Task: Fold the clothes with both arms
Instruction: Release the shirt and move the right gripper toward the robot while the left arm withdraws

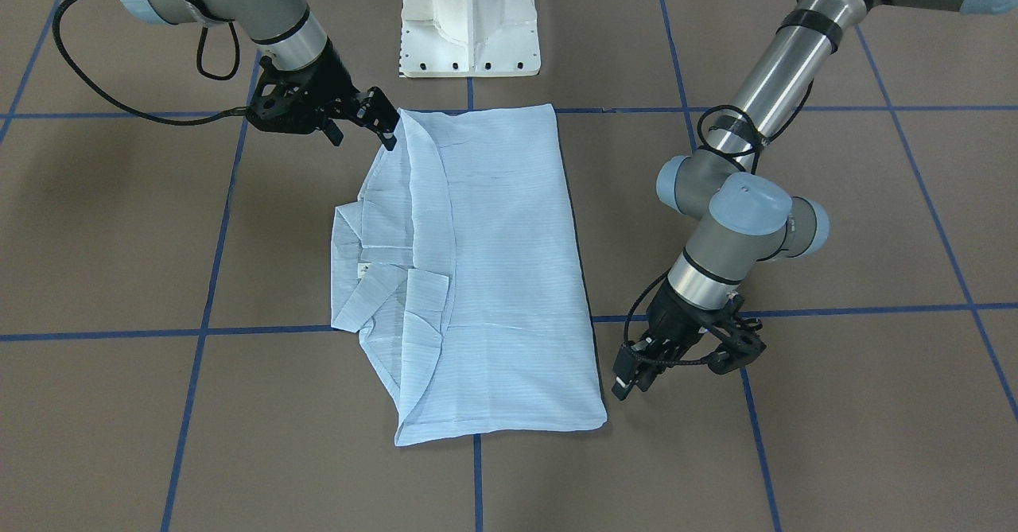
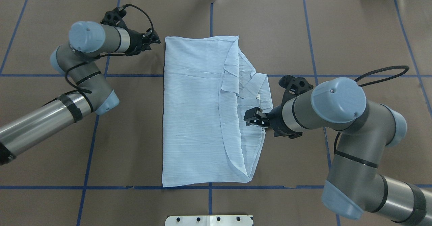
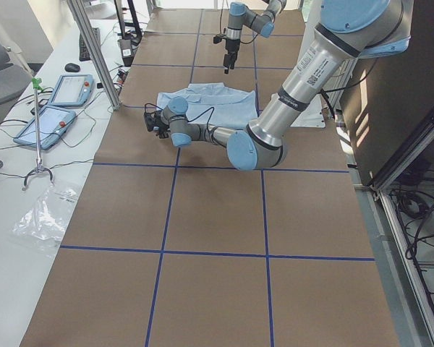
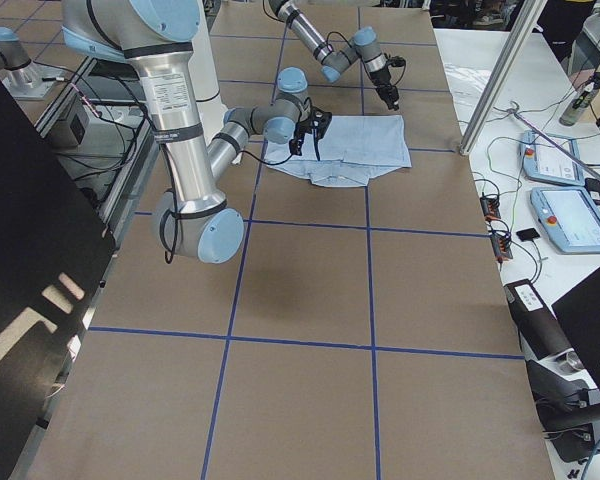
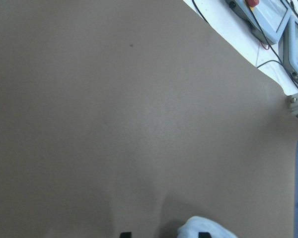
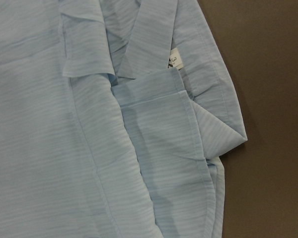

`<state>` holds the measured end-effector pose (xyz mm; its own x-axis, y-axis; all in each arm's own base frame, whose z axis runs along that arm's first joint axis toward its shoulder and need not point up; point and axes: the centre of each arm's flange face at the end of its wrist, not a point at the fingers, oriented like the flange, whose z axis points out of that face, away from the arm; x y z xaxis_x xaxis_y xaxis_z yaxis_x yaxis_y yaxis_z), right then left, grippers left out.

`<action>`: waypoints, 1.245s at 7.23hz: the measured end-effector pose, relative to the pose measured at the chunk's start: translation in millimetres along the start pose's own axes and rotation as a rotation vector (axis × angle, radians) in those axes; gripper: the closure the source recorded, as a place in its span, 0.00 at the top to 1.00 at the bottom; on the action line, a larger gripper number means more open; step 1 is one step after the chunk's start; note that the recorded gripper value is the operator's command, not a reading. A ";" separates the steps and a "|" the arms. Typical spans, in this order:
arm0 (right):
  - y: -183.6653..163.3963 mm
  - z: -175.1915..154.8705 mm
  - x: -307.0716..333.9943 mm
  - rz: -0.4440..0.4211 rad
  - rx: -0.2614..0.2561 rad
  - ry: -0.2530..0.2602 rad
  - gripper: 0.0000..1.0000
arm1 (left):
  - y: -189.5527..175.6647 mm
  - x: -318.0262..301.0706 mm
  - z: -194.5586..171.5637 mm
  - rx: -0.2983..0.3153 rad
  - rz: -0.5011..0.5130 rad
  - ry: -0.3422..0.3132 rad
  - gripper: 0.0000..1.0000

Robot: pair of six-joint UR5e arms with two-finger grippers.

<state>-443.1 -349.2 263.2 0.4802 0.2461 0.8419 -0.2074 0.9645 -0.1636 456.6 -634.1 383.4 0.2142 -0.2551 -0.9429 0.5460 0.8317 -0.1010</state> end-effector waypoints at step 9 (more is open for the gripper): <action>113.7 95.2 -59.9 -0.880 0.067 0.319 1.00 | -73.2 -202.4 -161.8 -0.038 0.417 -0.098 0.55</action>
<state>-576.6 -263.4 243.1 0.6967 -0.5451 0.4663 0.2978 0.8112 0.5032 242.3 -563.5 530.3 0.4872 0.0630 -0.8710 0.3663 0.8907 0.2693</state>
